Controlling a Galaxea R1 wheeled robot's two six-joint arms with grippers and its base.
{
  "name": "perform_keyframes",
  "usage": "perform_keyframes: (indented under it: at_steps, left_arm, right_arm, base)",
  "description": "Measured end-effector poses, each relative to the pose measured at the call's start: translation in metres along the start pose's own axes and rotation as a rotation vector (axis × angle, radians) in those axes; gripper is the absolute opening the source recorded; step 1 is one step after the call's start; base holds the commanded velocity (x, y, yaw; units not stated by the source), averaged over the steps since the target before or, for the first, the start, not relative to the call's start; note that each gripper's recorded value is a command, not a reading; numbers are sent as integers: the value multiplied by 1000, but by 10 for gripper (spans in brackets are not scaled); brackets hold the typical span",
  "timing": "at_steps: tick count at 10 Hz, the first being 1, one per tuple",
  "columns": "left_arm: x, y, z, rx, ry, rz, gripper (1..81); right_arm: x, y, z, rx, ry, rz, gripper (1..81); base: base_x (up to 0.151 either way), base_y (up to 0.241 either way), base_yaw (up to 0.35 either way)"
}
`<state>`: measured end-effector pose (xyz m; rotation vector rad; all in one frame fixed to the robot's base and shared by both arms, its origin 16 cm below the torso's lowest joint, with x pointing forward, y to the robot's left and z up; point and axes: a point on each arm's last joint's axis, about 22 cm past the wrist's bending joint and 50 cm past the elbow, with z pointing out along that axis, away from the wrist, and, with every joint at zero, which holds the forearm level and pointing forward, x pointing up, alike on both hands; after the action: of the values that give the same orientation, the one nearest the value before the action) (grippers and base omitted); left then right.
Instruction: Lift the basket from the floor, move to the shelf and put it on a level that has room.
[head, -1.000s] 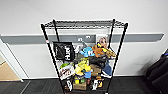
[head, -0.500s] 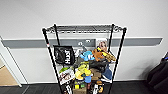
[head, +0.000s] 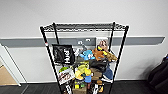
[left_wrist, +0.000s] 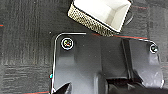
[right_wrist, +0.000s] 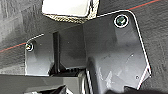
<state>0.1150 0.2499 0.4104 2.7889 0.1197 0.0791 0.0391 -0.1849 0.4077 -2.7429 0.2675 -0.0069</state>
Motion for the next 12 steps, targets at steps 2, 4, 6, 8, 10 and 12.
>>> perform_keyframes:
  at_steps: [2, 4, 6, 8, 10, 12]
  left_arm:
    - [-2, 13, 6, -47, -40, -18, 811]
    - [11, 4, 13, -42, -65, -32, 811]
    - [27, 0, 23, -35, -85, -45, 811]
    - [55, -3, 32, -32, -77, -46, 811]
    - [85, -4, 41, -31, -67, -34, 811]
    - [114, -6, 50, -33, -32, -24, 811]
  right_arm:
    - [1, -11, 9, 22, -26, 16, 811]
    - [11, -21, 19, 44, -40, 28, 811]
    - [13, -8, 22, 28, -61, 35, 811]
    - [29, -13, 32, 40, -43, 31, 811]
    - [46, -19, 43, 56, -23, 22, 811]
    - [63, -19, 54, 62, -3, 13, 811]
  base:
    - [0, 0, 0]
    - [0, 0, 0]
    - [0, 0, 0]
    - [0, 0, 0]
    - [0, 0, 0]
    - [0, 0, 0]
